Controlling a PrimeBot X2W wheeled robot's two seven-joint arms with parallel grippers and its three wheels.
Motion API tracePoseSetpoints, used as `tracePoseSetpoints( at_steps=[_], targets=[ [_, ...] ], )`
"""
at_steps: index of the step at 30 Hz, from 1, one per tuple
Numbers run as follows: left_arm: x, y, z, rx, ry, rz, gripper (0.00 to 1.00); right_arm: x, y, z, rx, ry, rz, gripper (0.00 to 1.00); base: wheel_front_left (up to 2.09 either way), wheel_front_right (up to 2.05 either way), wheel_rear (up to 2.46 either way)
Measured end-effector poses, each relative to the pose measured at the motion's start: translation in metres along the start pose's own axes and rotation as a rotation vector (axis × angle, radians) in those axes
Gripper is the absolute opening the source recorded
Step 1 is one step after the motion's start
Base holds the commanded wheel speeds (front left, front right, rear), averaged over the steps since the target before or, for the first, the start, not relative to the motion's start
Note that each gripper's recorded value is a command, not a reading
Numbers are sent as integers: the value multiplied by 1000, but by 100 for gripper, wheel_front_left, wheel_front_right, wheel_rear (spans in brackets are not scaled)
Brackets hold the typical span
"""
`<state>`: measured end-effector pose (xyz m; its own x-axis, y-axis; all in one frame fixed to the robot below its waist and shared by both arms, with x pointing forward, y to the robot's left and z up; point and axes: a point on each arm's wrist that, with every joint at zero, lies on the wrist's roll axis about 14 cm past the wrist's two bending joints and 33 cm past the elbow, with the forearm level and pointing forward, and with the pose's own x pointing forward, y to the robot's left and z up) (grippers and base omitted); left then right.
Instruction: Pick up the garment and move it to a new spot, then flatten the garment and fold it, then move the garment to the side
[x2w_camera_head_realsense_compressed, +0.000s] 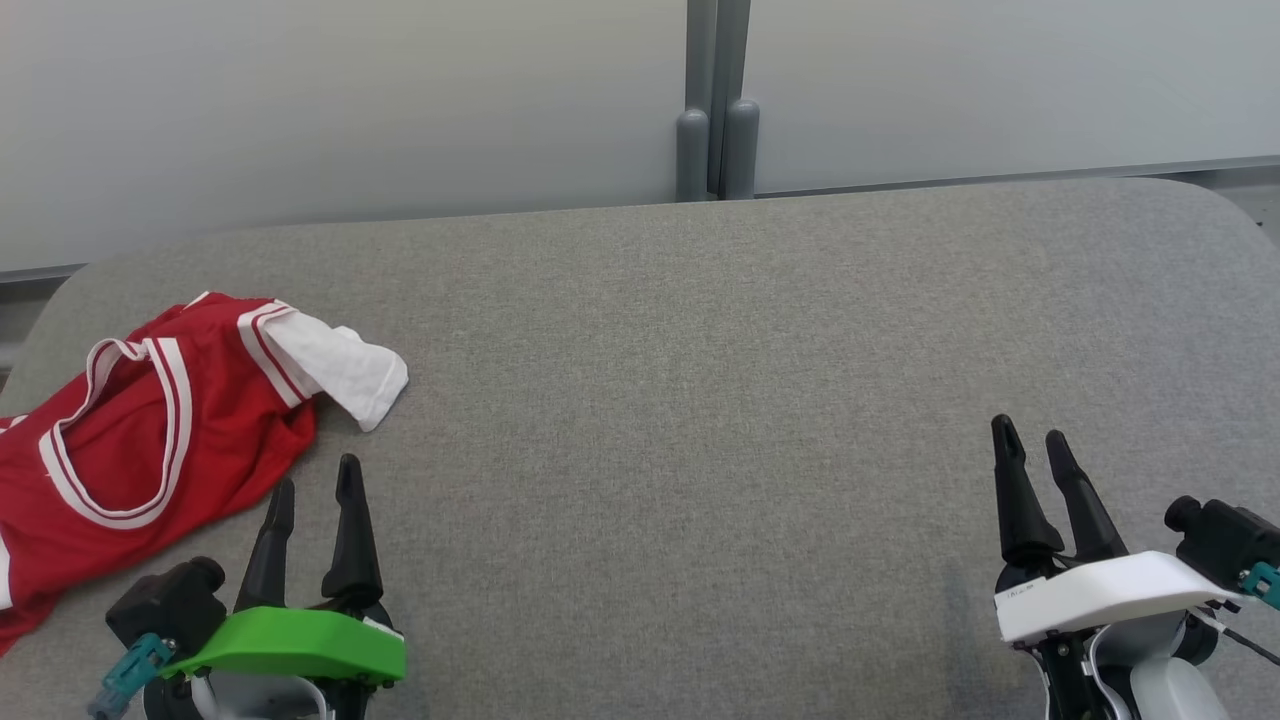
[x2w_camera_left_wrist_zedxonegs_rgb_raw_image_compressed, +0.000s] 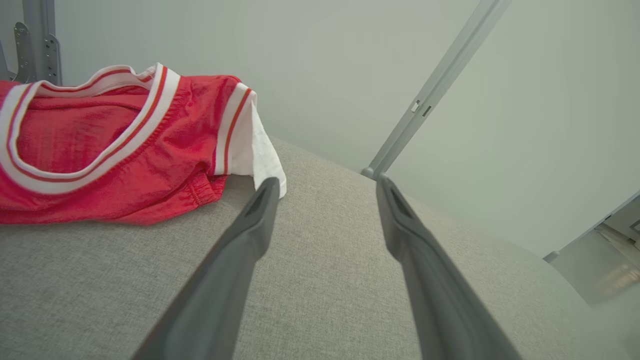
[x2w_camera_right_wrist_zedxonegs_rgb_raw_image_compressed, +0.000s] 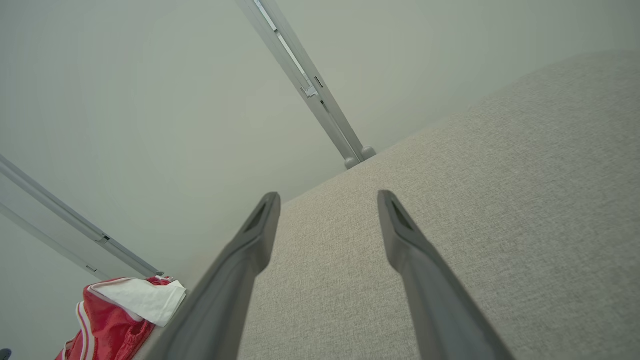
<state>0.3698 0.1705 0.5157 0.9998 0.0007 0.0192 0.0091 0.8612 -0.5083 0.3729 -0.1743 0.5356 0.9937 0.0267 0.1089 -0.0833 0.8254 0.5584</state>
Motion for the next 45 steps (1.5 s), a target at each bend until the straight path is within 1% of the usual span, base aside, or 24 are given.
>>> tracePoseSetpoints(
  at_steps=[13,20,45],
  targets=[
    [-2,-2,-6,145,4,-23,100,0,9,-6,-147,7,40,100,0,0,0],
    [-2,-2,-6,206,-4,-25,100,0,11,-7,-214,4,56,100,0,0,0],
    [-10,-1,-10,349,-21,-45,100,-7,22,-4,-411,-27,113,100,0,0,0]
  ],
)
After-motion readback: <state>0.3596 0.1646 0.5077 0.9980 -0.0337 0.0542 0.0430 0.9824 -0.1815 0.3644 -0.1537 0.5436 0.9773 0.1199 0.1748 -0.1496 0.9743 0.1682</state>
